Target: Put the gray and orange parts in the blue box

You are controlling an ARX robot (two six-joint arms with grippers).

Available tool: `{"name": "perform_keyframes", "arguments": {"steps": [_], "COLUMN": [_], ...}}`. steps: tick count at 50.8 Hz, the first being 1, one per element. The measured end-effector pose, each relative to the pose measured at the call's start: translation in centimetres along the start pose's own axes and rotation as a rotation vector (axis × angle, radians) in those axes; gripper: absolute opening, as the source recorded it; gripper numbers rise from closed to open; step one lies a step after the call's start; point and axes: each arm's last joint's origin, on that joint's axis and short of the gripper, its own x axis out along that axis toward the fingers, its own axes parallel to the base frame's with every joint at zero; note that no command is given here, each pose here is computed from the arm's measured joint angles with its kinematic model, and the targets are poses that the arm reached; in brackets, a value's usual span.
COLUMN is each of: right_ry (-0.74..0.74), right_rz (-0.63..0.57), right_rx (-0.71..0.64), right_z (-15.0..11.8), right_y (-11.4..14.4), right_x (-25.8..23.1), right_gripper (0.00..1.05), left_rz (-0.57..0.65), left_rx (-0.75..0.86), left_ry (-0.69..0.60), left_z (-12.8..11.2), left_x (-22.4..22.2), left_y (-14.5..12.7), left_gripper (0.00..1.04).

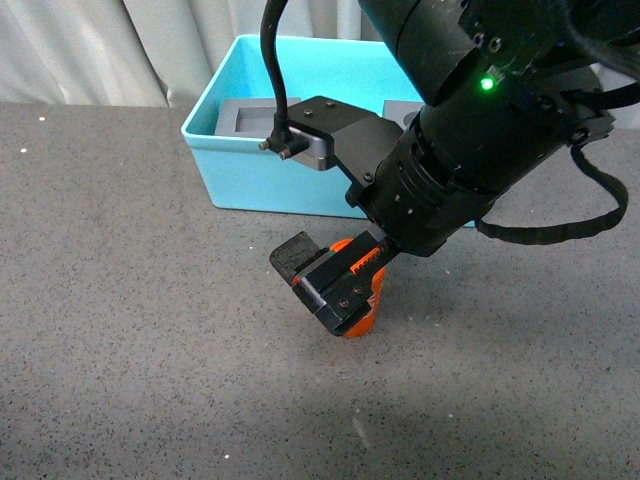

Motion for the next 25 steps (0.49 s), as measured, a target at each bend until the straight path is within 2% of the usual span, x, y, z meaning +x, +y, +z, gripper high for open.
{"name": "perform_keyframes", "arguments": {"steps": [12,25], "right_ry": [0.05,0.08], "right_rz": [-0.002,-0.03], "right_rx": [0.014,0.021], "right_z": [0.1,0.1], "right_y": [0.0,-0.1], "right_x": [2.2,2.7], "right_gripper": [0.94,0.52], "left_rz": [0.0,0.0], "left_rx": [0.0,0.0], "left_ry": [0.0,0.0], "left_z": [0.0,0.0], "left_x": [0.0,0.0], "left_y": [0.0,0.0], "left_gripper": [0.98,0.98]}}
